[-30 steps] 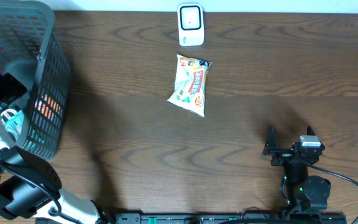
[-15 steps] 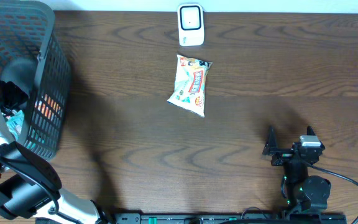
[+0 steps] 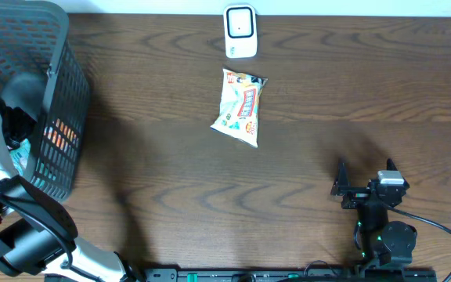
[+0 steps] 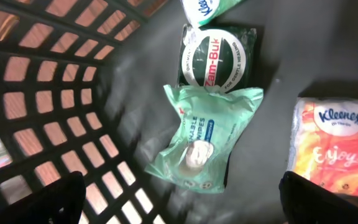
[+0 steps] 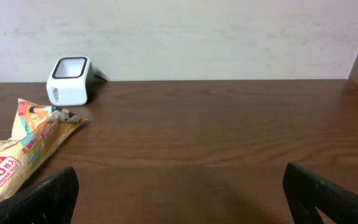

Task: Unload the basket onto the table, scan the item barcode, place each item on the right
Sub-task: 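Grasp the green wet-wipes pack with the left gripper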

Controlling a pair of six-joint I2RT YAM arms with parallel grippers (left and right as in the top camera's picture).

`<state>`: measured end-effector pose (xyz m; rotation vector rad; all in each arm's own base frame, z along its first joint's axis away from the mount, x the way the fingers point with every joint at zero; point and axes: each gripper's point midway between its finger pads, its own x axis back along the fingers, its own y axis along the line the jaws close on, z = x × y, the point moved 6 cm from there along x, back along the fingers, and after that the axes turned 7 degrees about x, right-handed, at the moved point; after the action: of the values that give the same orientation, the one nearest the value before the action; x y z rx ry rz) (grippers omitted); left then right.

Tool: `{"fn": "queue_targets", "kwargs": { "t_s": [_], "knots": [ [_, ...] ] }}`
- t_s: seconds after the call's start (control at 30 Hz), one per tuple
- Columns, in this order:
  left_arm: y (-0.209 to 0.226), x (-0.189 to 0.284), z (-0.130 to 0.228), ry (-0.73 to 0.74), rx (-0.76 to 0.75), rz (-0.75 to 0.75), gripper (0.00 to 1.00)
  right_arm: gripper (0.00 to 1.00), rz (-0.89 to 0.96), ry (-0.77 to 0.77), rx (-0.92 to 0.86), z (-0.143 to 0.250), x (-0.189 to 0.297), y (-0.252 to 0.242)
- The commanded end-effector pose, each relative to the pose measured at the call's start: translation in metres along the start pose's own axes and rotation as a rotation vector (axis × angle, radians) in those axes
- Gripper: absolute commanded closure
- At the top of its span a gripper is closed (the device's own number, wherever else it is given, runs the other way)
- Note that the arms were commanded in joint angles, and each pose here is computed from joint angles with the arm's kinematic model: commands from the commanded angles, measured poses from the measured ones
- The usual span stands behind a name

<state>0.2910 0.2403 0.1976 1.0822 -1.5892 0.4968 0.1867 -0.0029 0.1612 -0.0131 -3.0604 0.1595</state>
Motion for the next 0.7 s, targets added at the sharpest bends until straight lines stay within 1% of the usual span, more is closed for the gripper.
{"fn": "queue_targets", "kwargs": {
  "t_s": [0.0, 0.3, 0.67],
  "knots": [
    [0.001, -0.011, 0.006, 0.019, -0.019, -0.03, 0.02, 0.01, -0.007, 0.0, 0.008, 0.0, 0.0, 0.001],
    [-0.003, -0.02, 0.004, -0.003, -0.01, -0.021, 0.02, 0.01, -0.006, 0.0, 0.008, 0.0, 0.0, 0.001],
    [-0.007, -0.04, 0.012, 0.024, -0.02, -0.033, 0.02, 0.01, -0.006, 0.0, 0.008, 0.0, 0.0, 0.001]
  ]
}}
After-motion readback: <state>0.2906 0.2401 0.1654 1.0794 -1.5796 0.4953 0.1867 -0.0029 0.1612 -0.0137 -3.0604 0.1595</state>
